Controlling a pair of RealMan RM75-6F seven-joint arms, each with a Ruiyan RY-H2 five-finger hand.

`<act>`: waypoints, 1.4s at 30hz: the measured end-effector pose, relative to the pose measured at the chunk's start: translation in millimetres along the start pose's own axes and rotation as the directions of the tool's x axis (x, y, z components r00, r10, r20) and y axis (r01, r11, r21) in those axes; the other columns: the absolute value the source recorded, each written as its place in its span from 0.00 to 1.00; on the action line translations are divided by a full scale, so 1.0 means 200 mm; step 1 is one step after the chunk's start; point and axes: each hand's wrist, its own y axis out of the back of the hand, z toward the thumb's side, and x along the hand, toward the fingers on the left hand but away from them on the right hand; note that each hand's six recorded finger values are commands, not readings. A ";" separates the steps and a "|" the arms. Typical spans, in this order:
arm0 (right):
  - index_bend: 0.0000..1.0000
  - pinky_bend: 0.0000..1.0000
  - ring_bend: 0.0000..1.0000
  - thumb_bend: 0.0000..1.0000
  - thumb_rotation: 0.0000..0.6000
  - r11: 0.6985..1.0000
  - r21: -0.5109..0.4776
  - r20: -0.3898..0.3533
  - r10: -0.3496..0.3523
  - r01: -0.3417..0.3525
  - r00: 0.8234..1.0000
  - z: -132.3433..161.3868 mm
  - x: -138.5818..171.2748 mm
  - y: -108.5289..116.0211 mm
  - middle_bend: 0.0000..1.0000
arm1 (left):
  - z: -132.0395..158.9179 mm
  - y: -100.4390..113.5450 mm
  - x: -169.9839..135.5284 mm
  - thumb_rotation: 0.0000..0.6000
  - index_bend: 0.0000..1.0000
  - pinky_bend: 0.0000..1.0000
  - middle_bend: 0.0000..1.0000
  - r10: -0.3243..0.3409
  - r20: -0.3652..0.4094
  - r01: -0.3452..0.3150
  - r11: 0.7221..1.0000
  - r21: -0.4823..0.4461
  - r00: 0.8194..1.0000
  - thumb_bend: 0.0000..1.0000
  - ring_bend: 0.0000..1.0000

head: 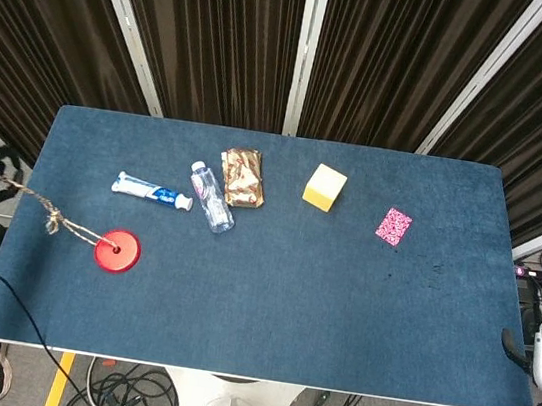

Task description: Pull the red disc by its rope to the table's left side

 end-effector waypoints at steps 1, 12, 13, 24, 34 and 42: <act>0.00 0.00 0.00 0.27 1.00 1.000 -0.001 0.000 0.000 0.000 1.000 0.00 0.00 0.00 0.00 | 0.05 -0.01 0.00 1.00 0.78 0.67 0.95 -0.005 0.035 0.006 0.999 -0.032 0.999 0.42 0.69; 0.00 0.00 0.00 0.27 1.00 1.000 -0.014 0.008 0.012 -0.012 1.000 -0.01 -0.01 -0.03 0.00 | 0.50 -0.26 -0.06 1.00 0.40 0.46 0.45 -0.218 0.333 0.256 0.964 -0.072 0.917 0.29 0.27; 0.00 0.00 0.00 0.27 1.00 1.000 -0.014 0.009 0.011 -0.011 1.000 -0.01 -0.01 -0.03 0.00 | 0.51 -0.28 -0.06 1.00 0.30 0.38 0.34 -0.257 0.338 0.288 0.957 -0.043 0.905 0.27 0.18; 0.00 0.00 0.00 0.27 1.00 1.000 -0.019 0.012 0.015 -0.015 1.000 -0.02 -0.02 -0.04 0.00 | 0.55 -0.31 -0.10 1.00 0.07 0.15 0.02 -0.652 0.274 0.550 0.750 0.367 0.707 0.11 0.00; 0.00 0.00 0.00 0.27 1.00 1.000 -0.026 -0.002 0.006 -0.006 1.000 -0.01 0.00 -0.04 0.00 | 0.47 -0.15 -0.13 1.00 0.10 0.16 0.03 -0.598 0.197 0.524 0.788 0.323 0.777 0.07 0.00; 0.00 0.00 0.00 0.27 1.00 0.999 -0.034 -0.024 0.006 -0.007 1.000 0.02 0.05 -0.05 0.00 | 0.22 -0.01 -0.29 1.00 0.13 0.18 0.08 -0.327 0.096 0.320 0.944 0.080 0.940 0.07 0.00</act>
